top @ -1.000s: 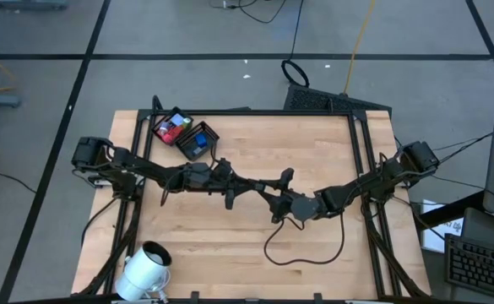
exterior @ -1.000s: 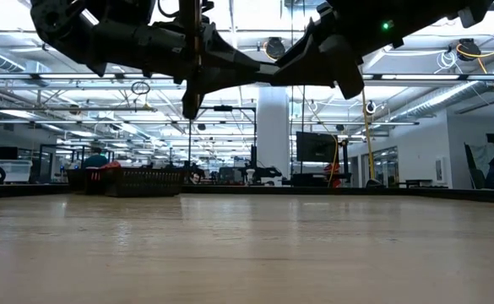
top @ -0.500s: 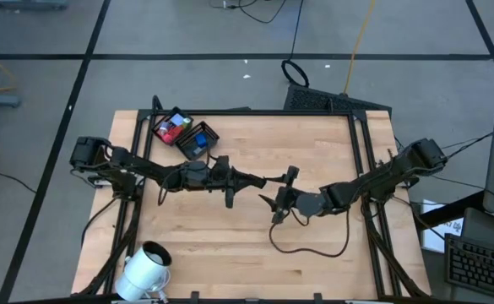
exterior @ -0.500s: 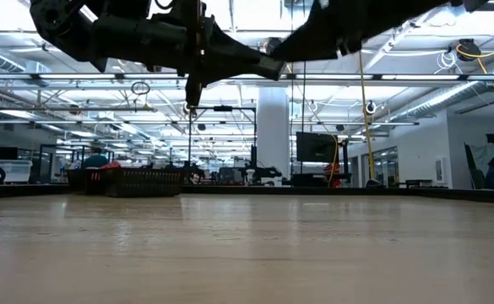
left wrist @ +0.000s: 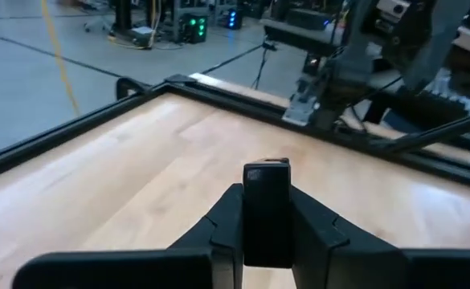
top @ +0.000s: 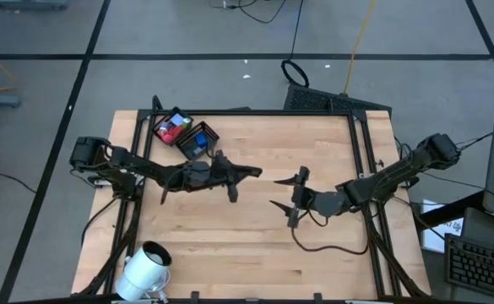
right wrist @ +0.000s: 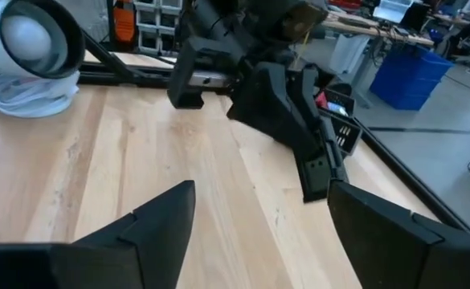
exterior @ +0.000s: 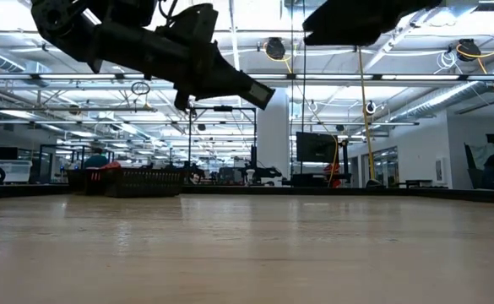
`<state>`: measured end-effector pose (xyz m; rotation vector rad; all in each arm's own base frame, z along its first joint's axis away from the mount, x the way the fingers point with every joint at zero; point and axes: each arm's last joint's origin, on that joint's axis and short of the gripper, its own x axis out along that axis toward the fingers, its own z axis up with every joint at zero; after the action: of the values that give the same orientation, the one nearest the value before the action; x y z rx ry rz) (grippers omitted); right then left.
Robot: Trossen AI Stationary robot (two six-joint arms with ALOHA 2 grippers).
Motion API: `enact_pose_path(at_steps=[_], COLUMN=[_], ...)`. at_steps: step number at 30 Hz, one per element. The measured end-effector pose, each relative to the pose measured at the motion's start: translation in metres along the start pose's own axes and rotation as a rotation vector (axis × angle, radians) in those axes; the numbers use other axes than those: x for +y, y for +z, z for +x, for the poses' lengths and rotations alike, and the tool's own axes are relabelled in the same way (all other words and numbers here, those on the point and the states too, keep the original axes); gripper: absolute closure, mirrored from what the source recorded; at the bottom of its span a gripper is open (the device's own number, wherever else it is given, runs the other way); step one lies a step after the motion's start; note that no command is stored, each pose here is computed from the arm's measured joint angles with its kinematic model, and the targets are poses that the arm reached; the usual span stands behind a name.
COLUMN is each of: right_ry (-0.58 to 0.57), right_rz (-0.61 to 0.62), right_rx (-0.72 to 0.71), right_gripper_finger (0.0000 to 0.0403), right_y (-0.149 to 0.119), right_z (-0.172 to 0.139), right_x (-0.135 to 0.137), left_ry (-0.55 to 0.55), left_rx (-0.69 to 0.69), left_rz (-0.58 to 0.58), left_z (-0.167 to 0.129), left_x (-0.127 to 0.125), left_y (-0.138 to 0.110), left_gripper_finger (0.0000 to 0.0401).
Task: Pick & Place Office items
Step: Put the black timer into the bottom black bin
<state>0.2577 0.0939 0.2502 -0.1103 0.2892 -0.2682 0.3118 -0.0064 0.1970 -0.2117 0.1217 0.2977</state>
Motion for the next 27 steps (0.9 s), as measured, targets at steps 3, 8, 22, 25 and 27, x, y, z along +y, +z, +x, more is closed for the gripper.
enact_pose_path(at_steps=[3,8,22,25,27], right_ry=[-0.004,-0.004,-0.007,-0.007,-0.008], right_rz=[0.014,0.031,0.077,0.08,0.084], right_rx=[0.013,0.022,0.028,0.023,0.016], right_gripper_finger=[0.0132,0.0132,0.0133,0.0133,0.0133], right_y=[-0.005,-0.011,-0.013,-0.012,-0.012], right_z=[0.0,-0.001,0.0,0.0,0.0], right_x=[-0.001,-0.002,-0.002,-0.002,-0.002], left_ry=[0.027,0.053,0.64,0.692,0.726], left_rx=[0.023,0.071,-0.024,-0.028,-0.032], left_rz=[0.005,0.029,-0.036,-0.082,-0.109], left_z=[-0.003,-0.024,-0.103,-0.107,-0.109], left_x=[0.006,0.015,0.083,0.097,0.104], left_y=[0.004,0.026,-0.017,-0.028,-0.032], left_gripper_finger=[0.0334,0.0344,0.0342,0.0343,0.0337])
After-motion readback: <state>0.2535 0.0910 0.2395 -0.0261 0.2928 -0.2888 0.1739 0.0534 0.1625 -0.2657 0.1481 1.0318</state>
